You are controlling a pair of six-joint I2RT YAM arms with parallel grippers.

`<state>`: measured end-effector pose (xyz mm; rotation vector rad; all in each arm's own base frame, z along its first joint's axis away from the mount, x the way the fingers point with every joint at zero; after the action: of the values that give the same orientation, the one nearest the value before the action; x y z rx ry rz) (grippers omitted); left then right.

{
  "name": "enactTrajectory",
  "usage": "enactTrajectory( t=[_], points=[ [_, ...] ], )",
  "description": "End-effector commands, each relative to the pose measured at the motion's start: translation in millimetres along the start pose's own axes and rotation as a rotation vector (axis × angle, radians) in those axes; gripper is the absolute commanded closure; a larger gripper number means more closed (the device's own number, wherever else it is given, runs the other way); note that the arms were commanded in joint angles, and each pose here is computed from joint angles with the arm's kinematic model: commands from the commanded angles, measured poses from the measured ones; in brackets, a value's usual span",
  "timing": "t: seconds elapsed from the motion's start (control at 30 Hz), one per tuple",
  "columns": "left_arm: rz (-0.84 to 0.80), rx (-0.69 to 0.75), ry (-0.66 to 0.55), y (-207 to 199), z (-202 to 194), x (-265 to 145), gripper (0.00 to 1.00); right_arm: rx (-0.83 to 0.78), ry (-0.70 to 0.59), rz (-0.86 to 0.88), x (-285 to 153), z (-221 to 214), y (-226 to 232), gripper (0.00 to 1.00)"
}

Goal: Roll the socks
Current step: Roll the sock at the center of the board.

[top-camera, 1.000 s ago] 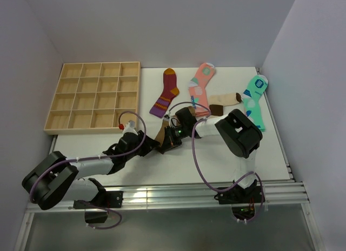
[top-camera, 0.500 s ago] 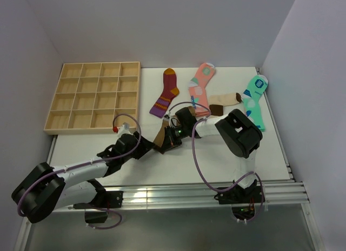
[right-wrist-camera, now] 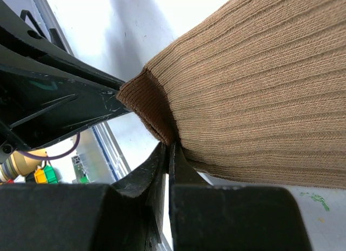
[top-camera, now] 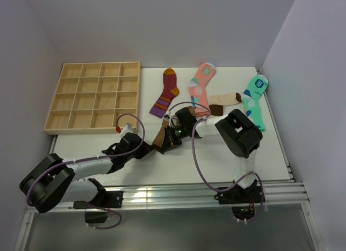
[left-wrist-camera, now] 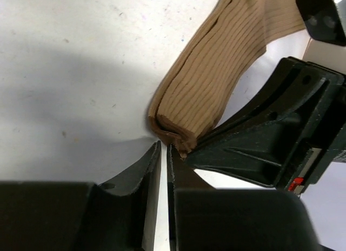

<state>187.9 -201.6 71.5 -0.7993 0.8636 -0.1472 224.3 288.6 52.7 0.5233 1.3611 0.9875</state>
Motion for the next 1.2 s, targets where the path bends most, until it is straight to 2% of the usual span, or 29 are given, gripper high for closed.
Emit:
enactTrajectory(
  t=[0.0,0.63,1.07,1.17],
  points=[
    [-0.099,0.016,-0.039,-27,11,1,0.85,-0.004,-0.022,-0.05,0,6,-10,1.0],
    [-0.101,0.014,-0.02,-31,8,16,0.85,0.003,-0.016,-0.051,1,6,-10,1.0],
    [0.072,-0.127,-0.024,11,-4,24,0.87,-0.043,-0.041,-0.102,-9,8,-5,1.0],
    [0.084,-0.141,-0.039,14,-3,22,0.87,-0.096,-0.077,-0.112,-16,10,5,0.94]
  ],
)
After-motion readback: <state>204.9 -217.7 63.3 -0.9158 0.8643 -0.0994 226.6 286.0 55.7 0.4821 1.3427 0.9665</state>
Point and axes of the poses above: each gripper's point midway between its finger pads, its own x axis out along the fingers, its own y axis along the line the jaws close on, z = x × y, the point moved 6 cm from there along -x, back along the fingers, and after that the axes turned 3 degrees about x, right-handed, at the moved point
